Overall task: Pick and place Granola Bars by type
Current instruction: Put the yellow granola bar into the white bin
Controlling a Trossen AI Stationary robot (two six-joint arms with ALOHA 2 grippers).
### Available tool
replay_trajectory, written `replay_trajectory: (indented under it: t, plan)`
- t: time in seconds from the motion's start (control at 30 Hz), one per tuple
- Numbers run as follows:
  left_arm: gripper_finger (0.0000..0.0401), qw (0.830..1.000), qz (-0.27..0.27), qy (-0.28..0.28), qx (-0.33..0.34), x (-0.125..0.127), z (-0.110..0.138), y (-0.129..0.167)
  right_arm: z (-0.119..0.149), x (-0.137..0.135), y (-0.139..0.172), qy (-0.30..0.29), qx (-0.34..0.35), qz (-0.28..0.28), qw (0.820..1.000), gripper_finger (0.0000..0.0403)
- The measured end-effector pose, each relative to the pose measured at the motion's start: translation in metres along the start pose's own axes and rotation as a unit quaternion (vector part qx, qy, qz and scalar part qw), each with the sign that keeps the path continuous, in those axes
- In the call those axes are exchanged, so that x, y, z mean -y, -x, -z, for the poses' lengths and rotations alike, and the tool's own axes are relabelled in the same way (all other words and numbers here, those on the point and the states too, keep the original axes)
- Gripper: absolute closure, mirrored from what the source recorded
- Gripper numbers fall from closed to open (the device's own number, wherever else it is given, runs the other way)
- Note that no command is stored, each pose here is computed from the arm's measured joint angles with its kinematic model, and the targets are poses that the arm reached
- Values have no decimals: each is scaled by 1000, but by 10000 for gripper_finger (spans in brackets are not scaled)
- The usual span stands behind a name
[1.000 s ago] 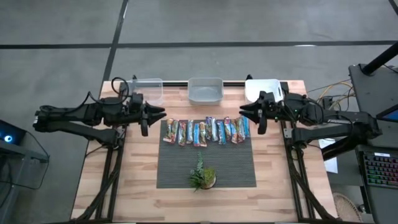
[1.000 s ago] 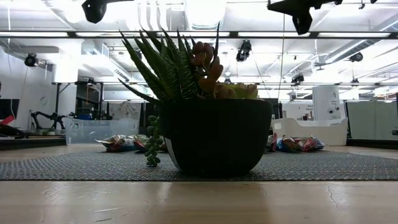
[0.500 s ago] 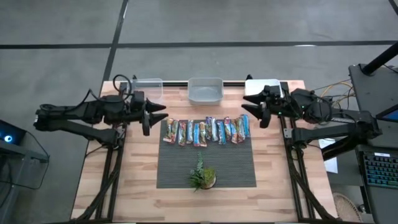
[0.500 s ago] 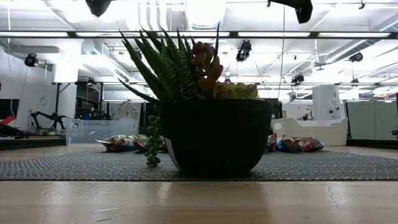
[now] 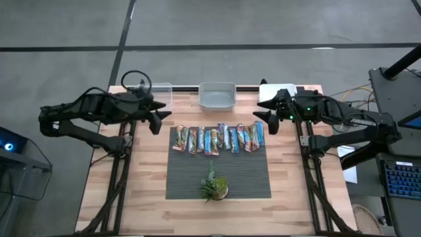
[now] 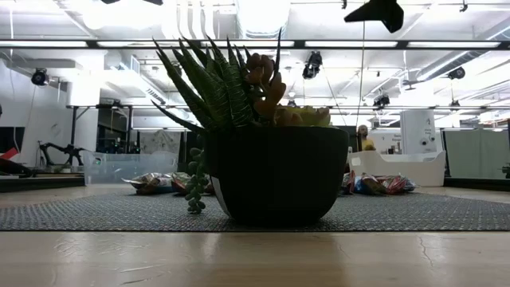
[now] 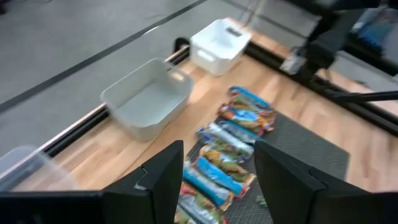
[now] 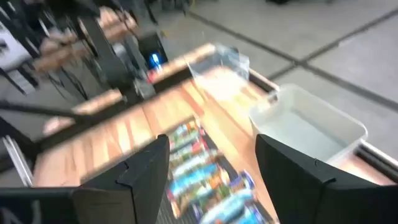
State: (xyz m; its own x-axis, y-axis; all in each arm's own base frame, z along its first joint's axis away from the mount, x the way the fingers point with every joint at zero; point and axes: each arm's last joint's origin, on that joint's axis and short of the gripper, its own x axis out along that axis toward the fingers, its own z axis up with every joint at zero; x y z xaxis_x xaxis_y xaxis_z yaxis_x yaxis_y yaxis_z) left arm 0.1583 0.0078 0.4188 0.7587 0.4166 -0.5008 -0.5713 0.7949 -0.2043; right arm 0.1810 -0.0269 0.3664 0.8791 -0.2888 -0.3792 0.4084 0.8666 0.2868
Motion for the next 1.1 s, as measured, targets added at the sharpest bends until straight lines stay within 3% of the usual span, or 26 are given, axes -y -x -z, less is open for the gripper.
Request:
replay_trajectory:
  t: [0.17,0.37,0.47,0.77,1.1]
  plan:
    - [222,999,-27,23,-18,4,2,-13,-5,-3,-5,30,-32,13,999,174]
    - [222,992,-85,32,-87,7,13,-38,-11,-6,-7,62,-40,15,997,174]
    - [222,985,-115,65,-113,8,17,-53,-10,-6,-8,65,-42,15,997,174]
    - [222,954,-163,173,-182,8,22,-100,0,-2,-12,68,-62,22,996,174]
    - [222,903,-257,173,-298,-10,39,-150,4,-1,-12,73,-79,28,994,174]
